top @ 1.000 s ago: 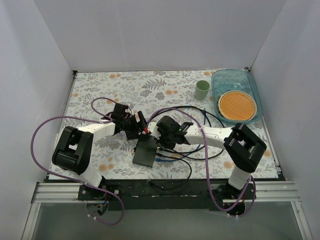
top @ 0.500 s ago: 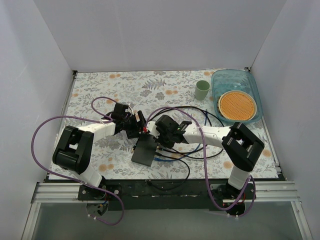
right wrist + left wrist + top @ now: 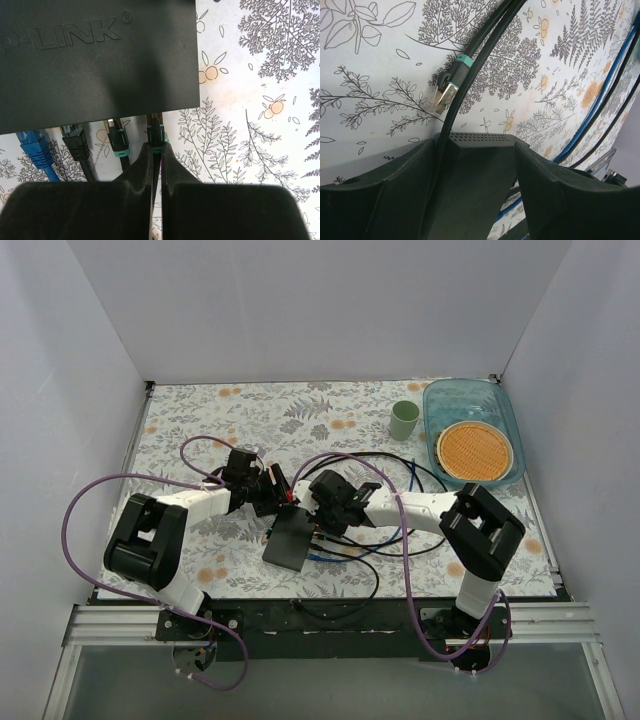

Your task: Insert the plug into the switch port

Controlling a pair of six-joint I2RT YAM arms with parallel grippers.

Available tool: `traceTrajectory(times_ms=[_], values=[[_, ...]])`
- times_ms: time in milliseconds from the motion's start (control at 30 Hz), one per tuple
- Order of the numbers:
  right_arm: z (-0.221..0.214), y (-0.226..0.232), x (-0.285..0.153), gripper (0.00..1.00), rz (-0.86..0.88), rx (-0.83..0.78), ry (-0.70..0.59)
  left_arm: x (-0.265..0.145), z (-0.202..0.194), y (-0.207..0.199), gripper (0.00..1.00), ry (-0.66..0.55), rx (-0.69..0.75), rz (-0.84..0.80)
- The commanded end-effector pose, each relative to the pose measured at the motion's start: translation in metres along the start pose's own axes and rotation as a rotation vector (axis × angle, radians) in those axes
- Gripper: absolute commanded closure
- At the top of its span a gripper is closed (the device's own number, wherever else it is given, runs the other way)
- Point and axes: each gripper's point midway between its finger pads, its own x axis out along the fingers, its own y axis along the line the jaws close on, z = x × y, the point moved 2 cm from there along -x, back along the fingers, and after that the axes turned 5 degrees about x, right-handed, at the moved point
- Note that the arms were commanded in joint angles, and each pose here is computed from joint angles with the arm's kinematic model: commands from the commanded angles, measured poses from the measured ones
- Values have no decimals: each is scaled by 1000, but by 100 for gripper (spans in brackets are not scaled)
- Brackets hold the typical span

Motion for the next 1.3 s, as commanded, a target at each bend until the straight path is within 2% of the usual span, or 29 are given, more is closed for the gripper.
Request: traceTrajectory(times_ms=[0,200,400,567,800,900,933,1000,1033,1100,1133,1267], values=[[143,1,-22,99,2,-10,-511,-14,-46,-54,40,170,-10,-214],[167,3,-27,99,25,-5,-562,-15,-55,-64,41,188,-2,-233],[169,1,-31,99,13,-1,-570,-15,-54,-63,40,173,4,-223],[149,-1,-31,99,-11,16,-541,-11,-48,-57,36,157,8,-159],[117,-15,-36,99,-109,78,-476,-10,-13,-52,26,64,-17,-73],[101,-23,-37,88,-173,118,-418,-14,5,-41,21,23,-43,-6],[96,-29,-39,79,-214,131,-407,-16,12,-42,19,5,-43,0],[87,-35,-42,70,-247,154,-390,-22,21,-32,16,-27,-60,38],[84,-38,-43,61,-267,160,-381,-26,26,-32,14,-45,-59,35],[81,-42,-47,52,-286,176,-375,-32,34,-25,12,-71,-75,48],[81,-46,-49,45,-309,184,-378,-35,39,-24,10,-86,-76,50],[73,-51,-63,33,-356,206,-361,-56,56,-28,5,-165,-57,47]])
